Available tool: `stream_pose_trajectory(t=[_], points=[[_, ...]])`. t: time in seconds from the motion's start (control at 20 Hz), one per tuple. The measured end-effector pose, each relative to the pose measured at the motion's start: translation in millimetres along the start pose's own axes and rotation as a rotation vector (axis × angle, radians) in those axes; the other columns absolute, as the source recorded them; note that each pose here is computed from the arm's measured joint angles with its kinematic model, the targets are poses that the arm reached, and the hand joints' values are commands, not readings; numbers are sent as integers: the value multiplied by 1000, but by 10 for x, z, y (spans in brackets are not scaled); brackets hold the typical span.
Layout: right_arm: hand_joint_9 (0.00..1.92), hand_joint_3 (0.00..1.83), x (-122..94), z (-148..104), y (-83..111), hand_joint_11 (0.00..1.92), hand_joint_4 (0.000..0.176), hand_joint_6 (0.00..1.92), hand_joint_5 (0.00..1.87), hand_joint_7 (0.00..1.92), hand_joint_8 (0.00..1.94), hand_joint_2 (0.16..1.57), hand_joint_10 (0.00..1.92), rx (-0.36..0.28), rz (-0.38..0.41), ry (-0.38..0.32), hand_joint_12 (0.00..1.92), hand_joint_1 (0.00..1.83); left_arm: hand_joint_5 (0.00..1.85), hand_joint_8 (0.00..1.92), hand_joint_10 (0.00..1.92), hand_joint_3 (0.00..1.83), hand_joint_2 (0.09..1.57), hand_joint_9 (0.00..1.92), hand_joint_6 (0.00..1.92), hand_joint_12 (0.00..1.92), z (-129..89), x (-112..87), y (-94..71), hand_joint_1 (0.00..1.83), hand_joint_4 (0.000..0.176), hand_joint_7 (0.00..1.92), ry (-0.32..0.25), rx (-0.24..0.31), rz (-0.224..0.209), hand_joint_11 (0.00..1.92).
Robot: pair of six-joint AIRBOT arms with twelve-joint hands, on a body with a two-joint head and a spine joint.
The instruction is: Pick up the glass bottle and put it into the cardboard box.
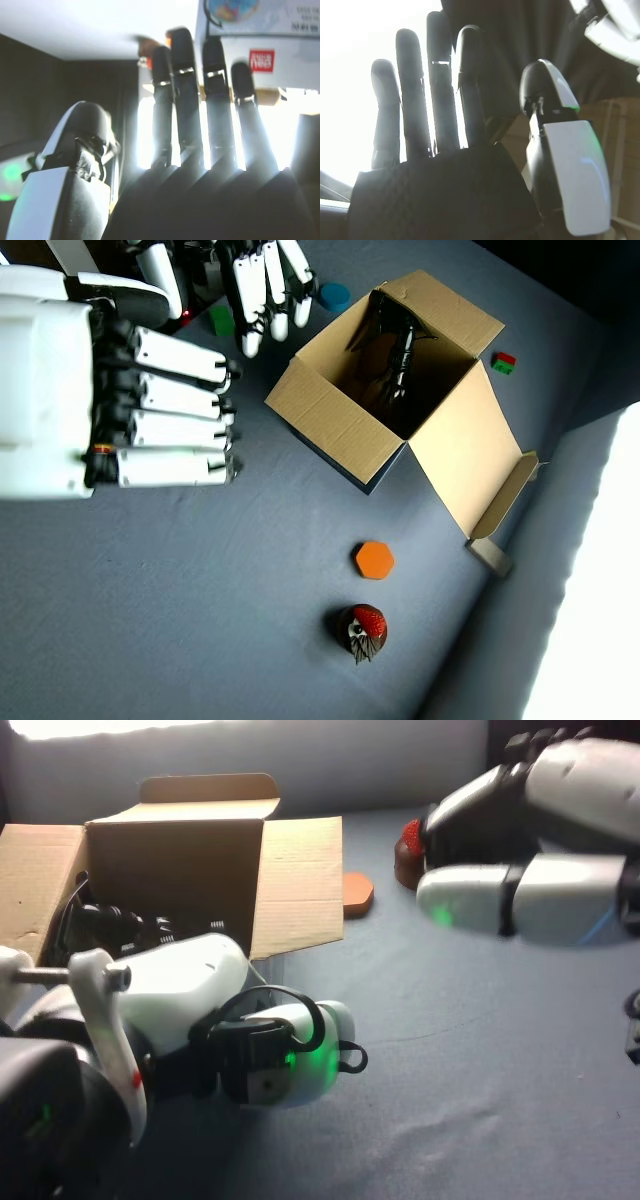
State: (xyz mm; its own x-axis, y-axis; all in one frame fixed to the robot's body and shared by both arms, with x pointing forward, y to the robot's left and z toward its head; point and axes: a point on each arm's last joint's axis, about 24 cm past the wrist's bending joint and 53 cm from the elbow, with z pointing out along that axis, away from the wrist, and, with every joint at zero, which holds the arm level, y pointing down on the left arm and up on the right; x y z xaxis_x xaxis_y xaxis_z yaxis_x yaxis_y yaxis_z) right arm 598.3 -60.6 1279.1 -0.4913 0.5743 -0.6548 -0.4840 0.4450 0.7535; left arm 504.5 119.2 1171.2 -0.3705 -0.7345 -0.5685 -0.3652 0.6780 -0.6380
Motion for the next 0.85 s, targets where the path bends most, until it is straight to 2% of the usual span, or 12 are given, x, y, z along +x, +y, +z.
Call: stream_pose_trajectory(t=[0.05, 0.1, 0.15, 0.2, 0.25, 0.35, 0.45, 0.5, 0.55, 0.65, 0.75, 0.85], points=[[1046, 19, 125, 17, -30, 1114, 0, 1577, 1010, 1116, 1542, 1399, 1862, 12, -17, 37, 1921, 439, 896, 1693, 1879, 6, 1400, 905, 1583, 1921, -33, -40, -60, 424, 0, 972, -7, 13, -12, 773], [1105, 26, 209, 21, -46, 1158, 0, 1653, 1036, 1158, 1610, 1437, 1909, 19, -19, 62, 1921, 486, 917, 1802, 1913, 5, 1412, 985, 1752, 1921, -42, -95, -88, 470, 0, 1019, -19, 19, -12, 860], [1105, 26, 245, 27, -33, 1158, 0, 1653, 1036, 1158, 1610, 1437, 1909, 17, -18, 72, 1921, 486, 917, 1802, 1913, 5, 1412, 985, 1752, 1921, -42, -157, -94, 470, 0, 1019, -35, 16, -2, 860], [1207, 24, 246, 36, -15, 1271, 0, 1782, 1086, 1196, 1774, 1462, 1921, 11, -19, 68, 1921, 654, 1013, 1916, 1921, 9, 1440, 1120, 1913, 1921, -37, -238, -88, 533, 0, 1125, -55, 10, 11, 1004], [1231, 24, 231, 39, -3, 1300, 0, 1826, 1095, 1197, 1843, 1466, 1921, 5, -52, 61, 1921, 693, 1045, 1920, 1921, 9, 1449, 1147, 1919, 1921, -29, -306, -84, 561, 0, 1152, -72, 5, 9, 1045], [1249, 23, 273, 36, -10, 1327, 0, 1876, 1098, 1196, 1920, 1470, 1921, -1, -130, 61, 1921, 717, 1063, 1921, 1921, 11, 1468, 1157, 1921, 1921, -33, -398, -116, 560, 0, 1166, -95, 9, 34, 1080], [1263, 21, 341, 23, -9, 1349, 0, 1889, 1097, 1200, 1940, 1469, 1921, 8, -131, 58, 1921, 716, 1064, 1921, 1921, 12, 1483, 1159, 1921, 1921, -5, -464, -213, 541, 0, 1167, -116, 45, 38, 1083], [1268, 21, 349, 11, 8, 1357, 0, 1891, 1097, 1203, 1941, 1469, 1921, 9, -149, 40, 1921, 715, 1065, 1921, 1921, 12, 1485, 1158, 1921, 1921, 15, -489, -259, 540, 0, 1167, -122, 63, 39, 1083], [1270, 21, 318, -3, 31, 1359, 0, 1892, 1097, 1204, 1941, 1469, 1921, 15, -188, -7, 1921, 714, 1065, 1921, 1921, 13, 1486, 1157, 1921, 1921, 29, -522, -315, 540, 0, 1167, -135, 88, 47, 1083], [1271, 19, 248, 20, 55, 1360, 0, 1892, 1097, 1204, 1941, 1466, 1921, 54, -212, -79, 1921, 713, 1064, 1921, 1921, 11, 1486, 1154, 1921, 1921, 36, -533, -346, 539, 0, 1167, -140, 109, 58, 1083], [1272, 17, 252, 48, 34, 1361, 0, 1896, 1101, 1205, 1941, 1462, 1921, 91, -161, -91, 1921, 710, 1061, 1921, 1921, 9, 1485, 1154, 1921, 1921, 49, -509, -330, 538, 0, 1167, -133, 109, 59, 1073], [1273, 16, 321, 58, 16, 1362, 0, 1896, 1101, 1205, 1941, 1462, 1921, 105, -107, -63, 1921, 709, 1060, 1921, 1921, 6, 1485, 1154, 1921, 1921, 61, -499, -294, 541, 0, 1166, -131, 101, 45, 1062]])
